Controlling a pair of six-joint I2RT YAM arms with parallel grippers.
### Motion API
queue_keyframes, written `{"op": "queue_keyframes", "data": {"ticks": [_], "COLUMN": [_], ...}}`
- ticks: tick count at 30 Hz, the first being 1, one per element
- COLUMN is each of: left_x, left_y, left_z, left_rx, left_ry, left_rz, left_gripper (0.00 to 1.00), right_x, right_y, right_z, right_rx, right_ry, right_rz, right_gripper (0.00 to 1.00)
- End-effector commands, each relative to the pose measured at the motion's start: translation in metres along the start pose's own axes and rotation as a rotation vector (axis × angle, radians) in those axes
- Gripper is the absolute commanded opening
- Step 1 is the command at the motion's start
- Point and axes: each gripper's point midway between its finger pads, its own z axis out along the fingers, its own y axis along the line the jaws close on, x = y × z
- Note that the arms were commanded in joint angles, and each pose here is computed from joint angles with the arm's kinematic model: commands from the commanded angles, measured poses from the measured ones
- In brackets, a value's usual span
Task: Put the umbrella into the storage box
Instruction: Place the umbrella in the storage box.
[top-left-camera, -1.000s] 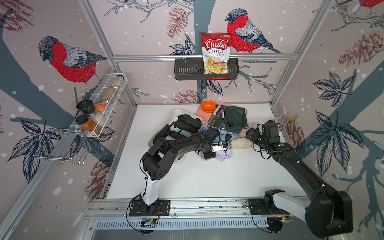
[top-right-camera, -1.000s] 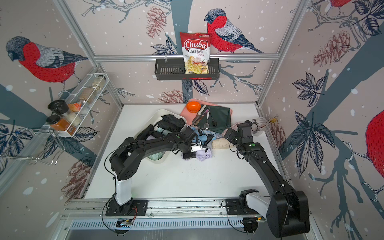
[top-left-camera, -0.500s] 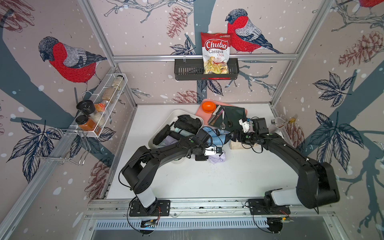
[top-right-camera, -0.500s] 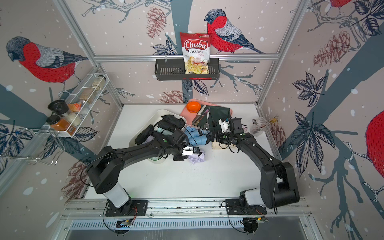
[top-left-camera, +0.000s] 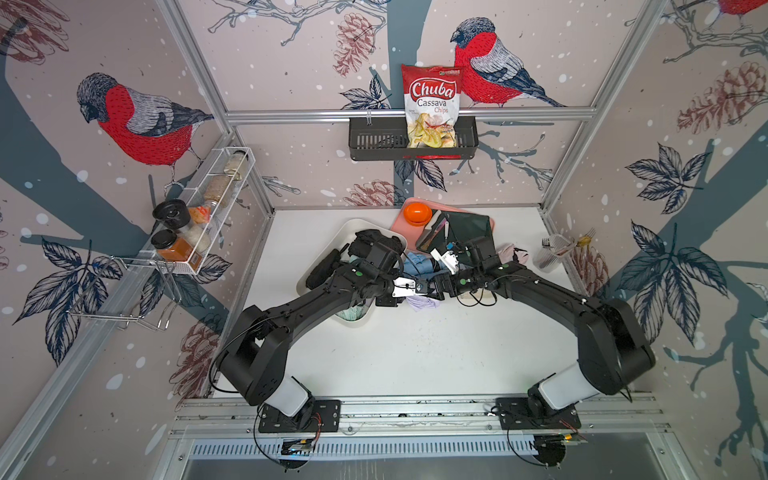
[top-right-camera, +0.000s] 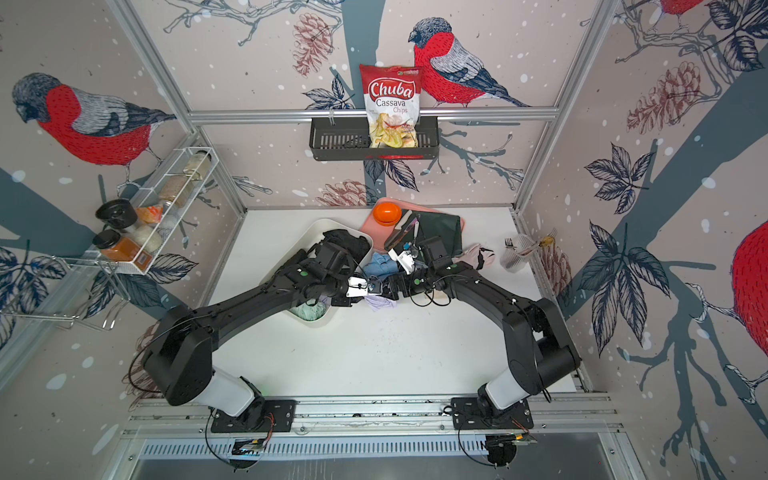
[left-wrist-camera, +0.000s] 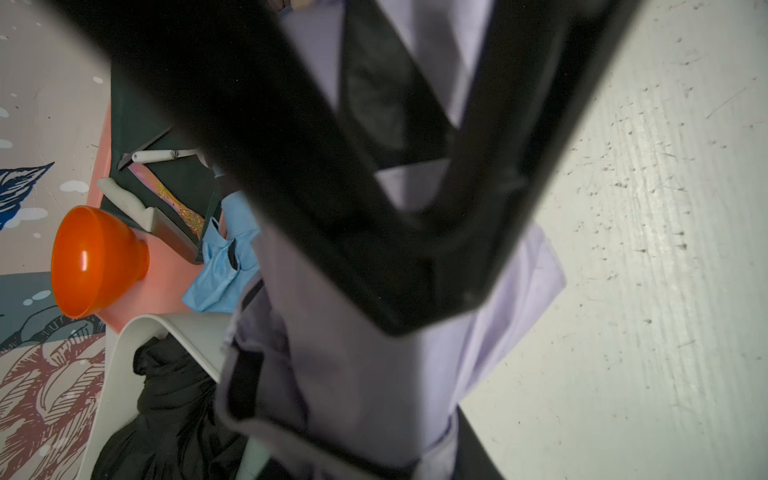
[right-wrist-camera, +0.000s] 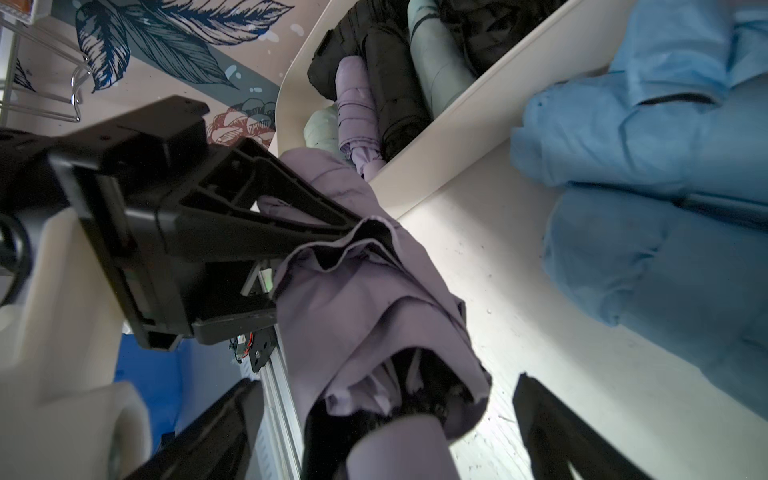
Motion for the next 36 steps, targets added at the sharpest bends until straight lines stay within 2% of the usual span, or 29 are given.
{"op": "queue_keyframes", "data": {"ticks": [1, 6, 10, 13, 17, 18, 19, 22, 24, 30, 36], "left_x": [-0.010, -0.009, -0.006, -0.003, 0.001, 0.002, 0.002, 0.004, 0.003, -0.001, -0.017], "left_y": [0.000, 0.003, 0.009, 0.021, 0.037, 0.039, 0.043, 0.048, 0.050, 0.063, 0.072], "left_z": [-0.005, -0.007, -0.010, -0.015, -0.023, -0.024, -0.026, -0.031, -0.036, -0.064, -0.125], "left_rx": [0.008, 0.001, -0.015, -0.060, -0.119, -0.127, -0.136, -0.154, -0.171, -0.295, -0.518], "left_ry": [-0.054, -0.055, -0.053, -0.060, -0.050, -0.047, -0.045, -0.035, -0.039, -0.071, -0.222], "left_rz": [0.042, 0.029, 0.000, -0.033, -0.084, -0.096, -0.109, -0.140, -0.150, -0.205, -0.305], "left_gripper": [0.07, 0.07, 0.09, 0.09, 0.13, 0.19, 0.40, 0.70, 0.96, 0.97, 0.97], "right_x": [-0.007, -0.011, -0.013, -0.013, -0.014, -0.015, -0.017, -0.028, -0.038, -0.069, -0.095], "right_y": [0.011, 0.026, 0.031, 0.031, 0.030, 0.030, 0.030, 0.031, 0.032, 0.031, 0.037], "right_z": [0.011, 0.029, 0.035, 0.035, 0.035, 0.035, 0.036, 0.034, 0.033, 0.030, 0.031], "right_rx": [-0.070, -0.138, -0.148, -0.153, -0.144, -0.141, -0.134, -0.118, -0.113, -0.090, -0.095], "right_ry": [0.009, 0.039, 0.043, 0.045, 0.038, 0.033, 0.026, -0.009, -0.037, -0.121, -0.204], "right_rz": [-0.054, -0.081, -0.082, -0.077, -0.074, -0.076, -0.080, -0.084, -0.093, -0.095, -0.086], "right_gripper": [0.97, 0.89, 0.63, 0.57, 0.40, 0.36, 0.33, 0.26, 0.22, 0.18, 0.17]}}
